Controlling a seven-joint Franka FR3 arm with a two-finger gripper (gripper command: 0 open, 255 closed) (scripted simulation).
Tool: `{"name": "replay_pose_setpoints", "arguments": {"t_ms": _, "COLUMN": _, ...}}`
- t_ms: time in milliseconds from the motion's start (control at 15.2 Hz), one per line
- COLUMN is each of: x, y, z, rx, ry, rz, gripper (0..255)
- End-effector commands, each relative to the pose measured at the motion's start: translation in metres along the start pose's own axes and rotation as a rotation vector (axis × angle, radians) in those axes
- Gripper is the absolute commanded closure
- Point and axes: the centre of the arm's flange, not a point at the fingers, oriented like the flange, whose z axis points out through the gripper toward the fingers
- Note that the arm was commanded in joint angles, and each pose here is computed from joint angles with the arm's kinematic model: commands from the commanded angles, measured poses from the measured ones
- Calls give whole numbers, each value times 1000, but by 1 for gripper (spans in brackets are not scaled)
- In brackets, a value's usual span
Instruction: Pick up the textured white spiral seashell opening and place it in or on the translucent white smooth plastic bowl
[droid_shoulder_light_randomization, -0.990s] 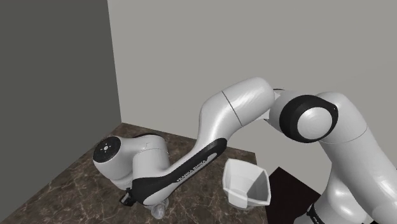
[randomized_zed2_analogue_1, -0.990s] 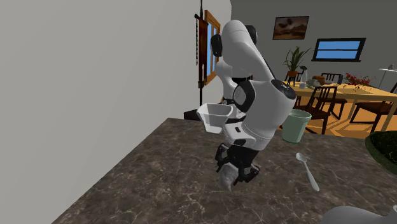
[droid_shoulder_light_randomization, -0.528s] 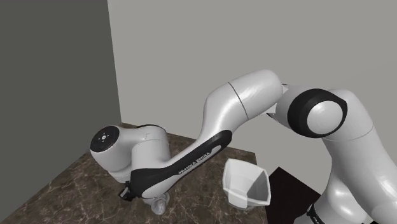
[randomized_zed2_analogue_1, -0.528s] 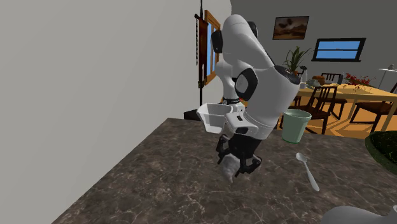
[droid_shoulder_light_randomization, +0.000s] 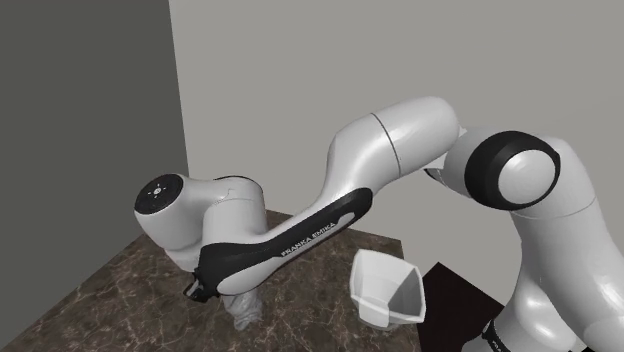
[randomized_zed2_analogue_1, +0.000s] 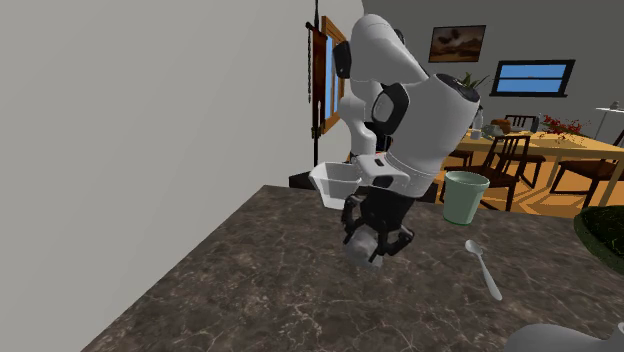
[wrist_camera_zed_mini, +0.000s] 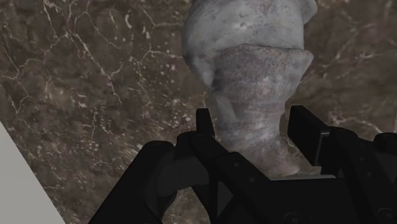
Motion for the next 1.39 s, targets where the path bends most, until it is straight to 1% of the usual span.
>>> {"name": "replay_pose_setpoints", "arguments": {"t_ms": 0, "x": 0, "y": 5, "z": -10, "rx": 0, "ry": 0, "rz": 0, "gripper": 255}}
{"name": "replay_pose_setpoints", "arguments": {"t_ms": 1320, "x": 4, "y": 42, "z": -109, "rx": 0, "ry": 0, "rz": 0, "gripper": 255}}
